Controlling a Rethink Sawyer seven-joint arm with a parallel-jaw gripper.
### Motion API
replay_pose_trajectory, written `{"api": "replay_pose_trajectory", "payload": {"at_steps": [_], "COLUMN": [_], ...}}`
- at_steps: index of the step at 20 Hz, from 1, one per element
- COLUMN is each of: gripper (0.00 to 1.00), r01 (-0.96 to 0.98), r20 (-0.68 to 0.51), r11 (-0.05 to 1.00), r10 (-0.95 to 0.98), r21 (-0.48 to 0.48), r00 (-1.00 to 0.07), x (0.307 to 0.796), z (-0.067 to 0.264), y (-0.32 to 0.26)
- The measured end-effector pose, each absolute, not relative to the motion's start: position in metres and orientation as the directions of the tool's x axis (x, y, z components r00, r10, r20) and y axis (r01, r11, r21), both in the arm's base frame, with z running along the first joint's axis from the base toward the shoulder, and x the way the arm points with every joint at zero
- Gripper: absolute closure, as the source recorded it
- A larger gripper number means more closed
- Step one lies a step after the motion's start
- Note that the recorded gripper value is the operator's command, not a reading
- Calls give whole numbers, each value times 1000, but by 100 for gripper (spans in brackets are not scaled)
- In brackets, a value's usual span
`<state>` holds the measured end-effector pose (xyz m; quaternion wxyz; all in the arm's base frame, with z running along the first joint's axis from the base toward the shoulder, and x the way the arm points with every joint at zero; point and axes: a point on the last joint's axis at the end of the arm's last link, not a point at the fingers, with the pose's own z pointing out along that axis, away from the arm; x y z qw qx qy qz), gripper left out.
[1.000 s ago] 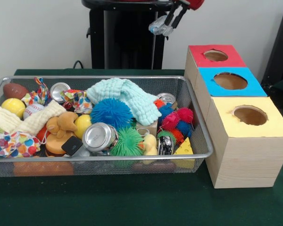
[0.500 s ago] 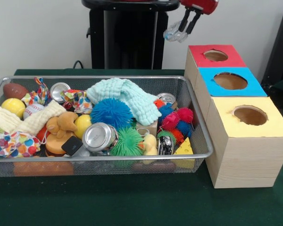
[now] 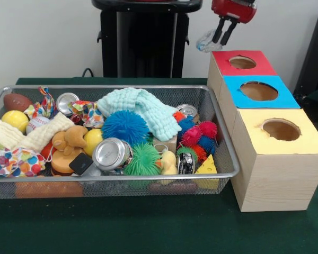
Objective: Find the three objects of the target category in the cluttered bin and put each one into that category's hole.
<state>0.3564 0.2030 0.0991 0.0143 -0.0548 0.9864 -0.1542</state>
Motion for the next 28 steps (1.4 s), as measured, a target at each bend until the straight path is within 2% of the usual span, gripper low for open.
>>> {"api": "replay_pose_trajectory", "payload": {"at_steps": [12, 19, 28], "gripper": [100, 100, 100], "r01": [-49, -18, 18], "r20": [94, 175, 162], "r11": [950, 951, 960], "r10": [-20, 38, 65], "r21": [-309, -307, -280], "r00": [-995, -984, -985], "x": [382, 416, 441], "z": [93, 108, 140], "y": [206, 207, 209]}}
